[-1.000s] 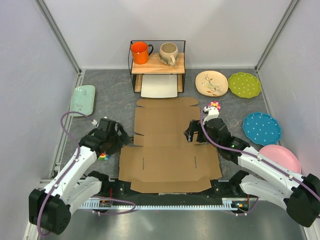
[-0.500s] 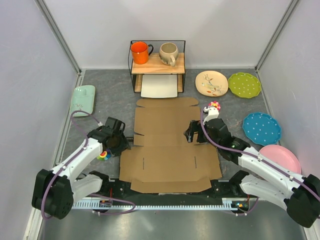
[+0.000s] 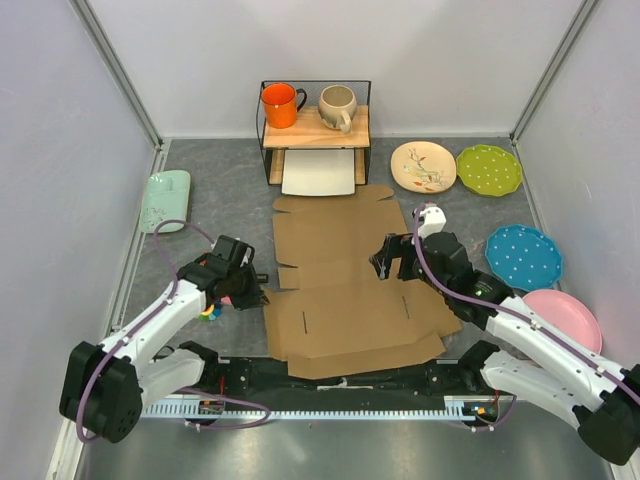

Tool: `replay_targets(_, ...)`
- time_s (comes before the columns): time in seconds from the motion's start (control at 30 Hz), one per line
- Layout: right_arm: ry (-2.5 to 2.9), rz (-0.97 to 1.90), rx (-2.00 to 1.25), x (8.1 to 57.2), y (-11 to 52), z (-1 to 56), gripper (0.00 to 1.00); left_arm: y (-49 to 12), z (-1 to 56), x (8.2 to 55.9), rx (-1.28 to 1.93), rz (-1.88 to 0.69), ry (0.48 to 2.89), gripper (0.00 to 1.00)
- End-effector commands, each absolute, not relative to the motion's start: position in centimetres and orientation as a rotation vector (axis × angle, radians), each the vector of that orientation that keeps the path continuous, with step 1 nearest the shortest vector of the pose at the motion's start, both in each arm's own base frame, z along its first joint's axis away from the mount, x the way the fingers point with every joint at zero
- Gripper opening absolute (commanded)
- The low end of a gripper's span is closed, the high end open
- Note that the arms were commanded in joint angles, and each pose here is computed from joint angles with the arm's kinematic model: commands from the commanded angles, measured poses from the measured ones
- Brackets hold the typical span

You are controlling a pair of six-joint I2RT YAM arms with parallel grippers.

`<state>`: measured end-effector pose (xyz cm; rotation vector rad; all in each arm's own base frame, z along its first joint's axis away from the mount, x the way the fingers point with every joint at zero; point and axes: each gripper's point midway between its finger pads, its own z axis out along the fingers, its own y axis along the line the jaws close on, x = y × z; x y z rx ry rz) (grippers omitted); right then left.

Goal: Fold the paper box

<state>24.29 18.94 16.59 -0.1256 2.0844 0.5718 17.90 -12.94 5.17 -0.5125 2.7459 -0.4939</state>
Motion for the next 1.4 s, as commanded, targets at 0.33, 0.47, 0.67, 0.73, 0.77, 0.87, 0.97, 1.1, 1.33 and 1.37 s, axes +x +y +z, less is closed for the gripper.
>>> replay_targets(0.33,1.922,0.548,-0.111,24.6,17.4,25.2,0.98,-16.7,16.5,20.4,0.043,-0.813,2.415,0.02)
replay_targets(0.47,1.892,0.526,-0.114,24.5,16.8,26.9,0.98,-17.7,20.2,20.4,0.179,-0.864,2.341,0.02)
replay_targets(0.67,1.858,0.519,-0.108,24.3,16.2,29.0,0.98,-19.1,23.8,18.3,0.327,-0.98,2.292,0.02)
replay_targets(0.73,1.852,0.521,-0.108,24.2,16.1,29.4,0.98,-19.2,24.7,17.2,0.356,-1.021,2.272,0.02)
replay_targets(0.77,1.854,0.522,-0.108,24.1,16.1,29.5,0.98,-19.2,24.9,16.6,0.366,-1.039,2.271,0.02)
replay_targets(0.87,1.84,0.524,-0.105,24.0,15.9,30.2,0.98,-19.2,25.9,14.9,0.396,-1.088,2.252,0.02)
replay_targets(0.97,1.82,0.53,-0.097,23.8,15.6,31.0,0.98,-19.0,27.3,13.8,0.421,-1.106,2.204,0.02)
replay_targets(1.1,1.794,0.544,-0.089,23.4,15.3,32.1,0.98,-18.8,29.2,13.3,0.453,-1.108,2.137,0.02)
replay_targets(1.33,1.79,0.548,-0.08,22.9,14.8,32.1,0.98,-18.5,28.1,19.2,0.47,-0.855,2.196,0.02)
replay_targets(1.37,1.796,0.547,-0.081,22.8,14.8,31.9,0.98,-18.4,28.0,20.3,0.474,-0.814,2.207,0.02)
